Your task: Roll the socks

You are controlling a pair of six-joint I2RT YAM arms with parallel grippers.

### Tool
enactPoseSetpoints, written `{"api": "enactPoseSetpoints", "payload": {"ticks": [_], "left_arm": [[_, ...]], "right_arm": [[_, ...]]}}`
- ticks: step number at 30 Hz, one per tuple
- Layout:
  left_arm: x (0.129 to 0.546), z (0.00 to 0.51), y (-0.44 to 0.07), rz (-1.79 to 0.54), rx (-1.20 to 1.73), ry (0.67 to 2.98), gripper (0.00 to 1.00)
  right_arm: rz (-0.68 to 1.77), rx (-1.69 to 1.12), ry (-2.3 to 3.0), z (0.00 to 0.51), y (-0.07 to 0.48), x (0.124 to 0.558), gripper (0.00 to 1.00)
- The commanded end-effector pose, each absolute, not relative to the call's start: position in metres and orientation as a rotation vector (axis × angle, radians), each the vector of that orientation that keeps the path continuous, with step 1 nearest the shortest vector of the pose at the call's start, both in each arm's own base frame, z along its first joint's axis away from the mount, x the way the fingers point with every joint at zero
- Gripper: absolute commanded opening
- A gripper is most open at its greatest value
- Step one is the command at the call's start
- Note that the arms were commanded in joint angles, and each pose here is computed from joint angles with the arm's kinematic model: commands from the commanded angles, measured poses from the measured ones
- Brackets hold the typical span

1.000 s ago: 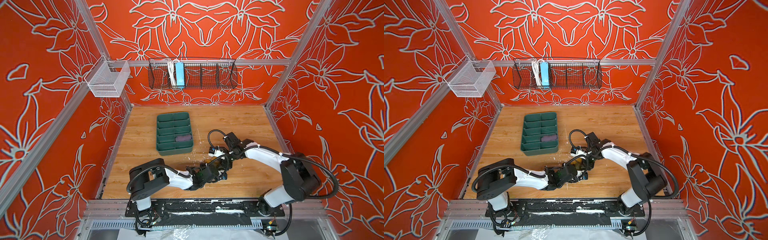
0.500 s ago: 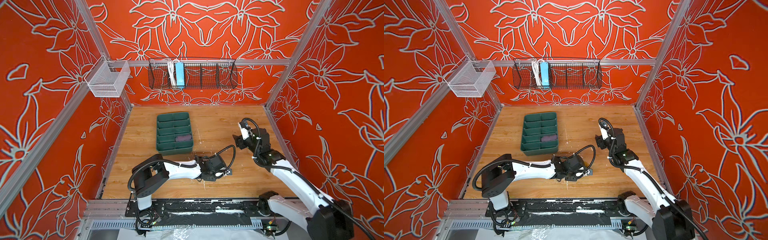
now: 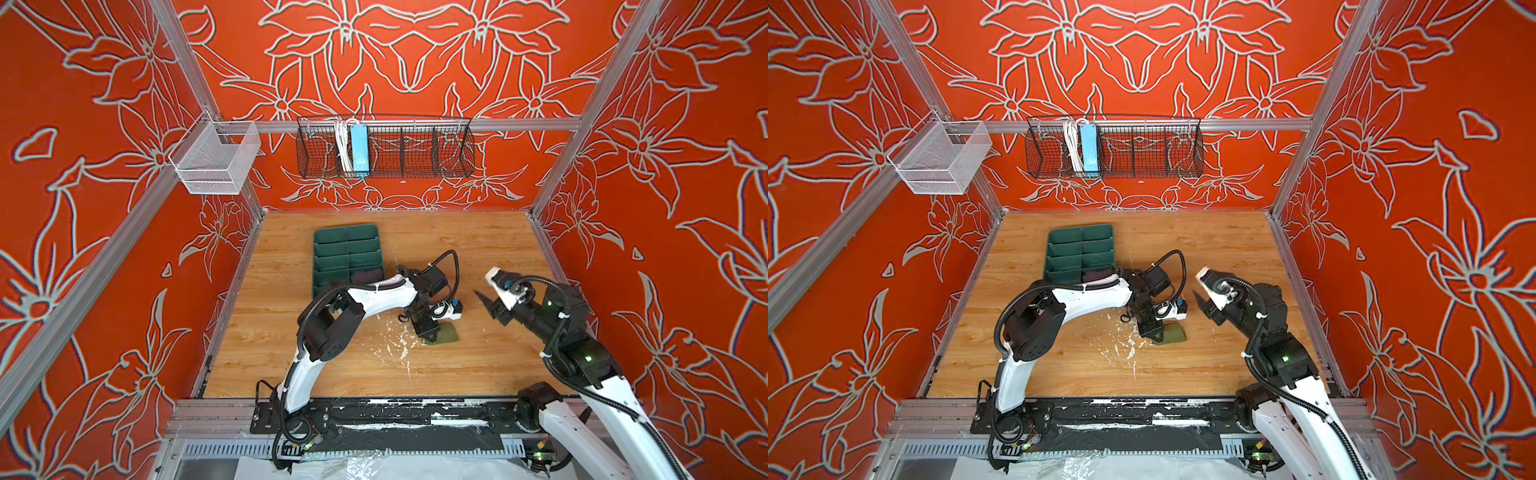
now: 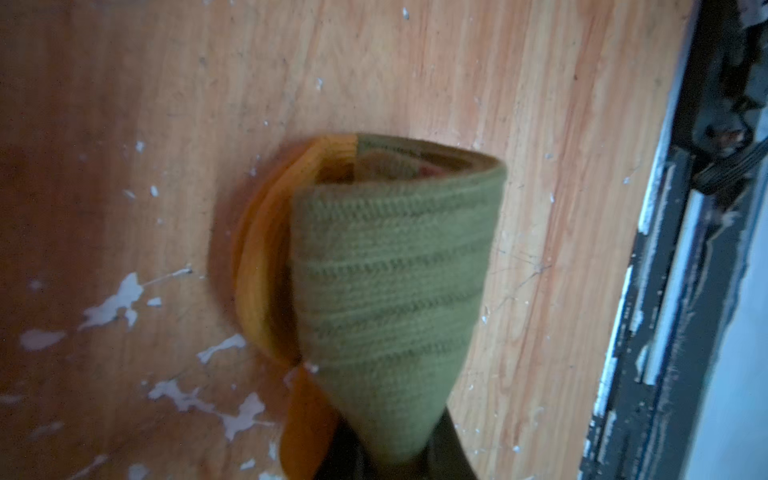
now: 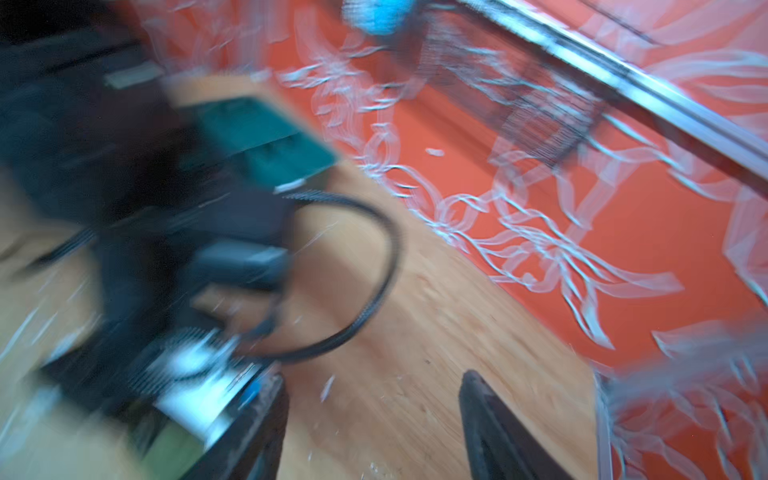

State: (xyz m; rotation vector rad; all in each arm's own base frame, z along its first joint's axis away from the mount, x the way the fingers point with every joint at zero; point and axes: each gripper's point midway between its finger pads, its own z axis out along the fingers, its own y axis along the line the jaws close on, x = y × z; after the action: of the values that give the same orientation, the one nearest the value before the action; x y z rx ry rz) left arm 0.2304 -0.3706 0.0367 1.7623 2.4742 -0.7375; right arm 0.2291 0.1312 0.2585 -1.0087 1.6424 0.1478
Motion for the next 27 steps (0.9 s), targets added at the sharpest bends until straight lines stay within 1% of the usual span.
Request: {"api": "enactPoseSetpoints", "payload": {"ticks": [1, 5, 7, 11, 16, 22, 27], "left_arm": [[0.174, -0.015, -0.323, -0.740, 1.814, 2.919, 0.00], [0.181, -0.015, -0.326, -0.743, 1.785, 2.924, 0.00], [0.184, -0.015, -0.325, -0.727, 1.782, 2.923, 0.00], [0.188, -0.013, -0.328, -0.738, 1.766, 2.910, 0.00], [0.190, -0.014, -0.328, -0.730, 1.759, 2.909, 0.00], [0.188, -0.015, -0.326, -0.729, 1.762, 2.919, 0.00], [0.189, -0.014, -0.327, -0.729, 1.763, 2.910, 0.00]], "right_arm": [[0.352, -1.488, 1.586, 0.201, 0.158, 0.165, 0.66], [0.210, -1.777, 1.611, 0.147, 0.156, 0.159, 0.65], [0.149, -1.878, 1.579, 0.132, 0.164, 0.160, 0.65], [0.110, -1.901, 1.481, 0.113, 0.193, 0.177, 0.65], [0.053, -1.956, 1.479, 0.083, 0.205, 0.197, 0.65], [-0.108, -1.921, 1.552, 0.060, 0.200, 0.227, 0.66], [-0.183, -2.034, 1.608, 0.030, 0.183, 0.224, 0.67]]}}
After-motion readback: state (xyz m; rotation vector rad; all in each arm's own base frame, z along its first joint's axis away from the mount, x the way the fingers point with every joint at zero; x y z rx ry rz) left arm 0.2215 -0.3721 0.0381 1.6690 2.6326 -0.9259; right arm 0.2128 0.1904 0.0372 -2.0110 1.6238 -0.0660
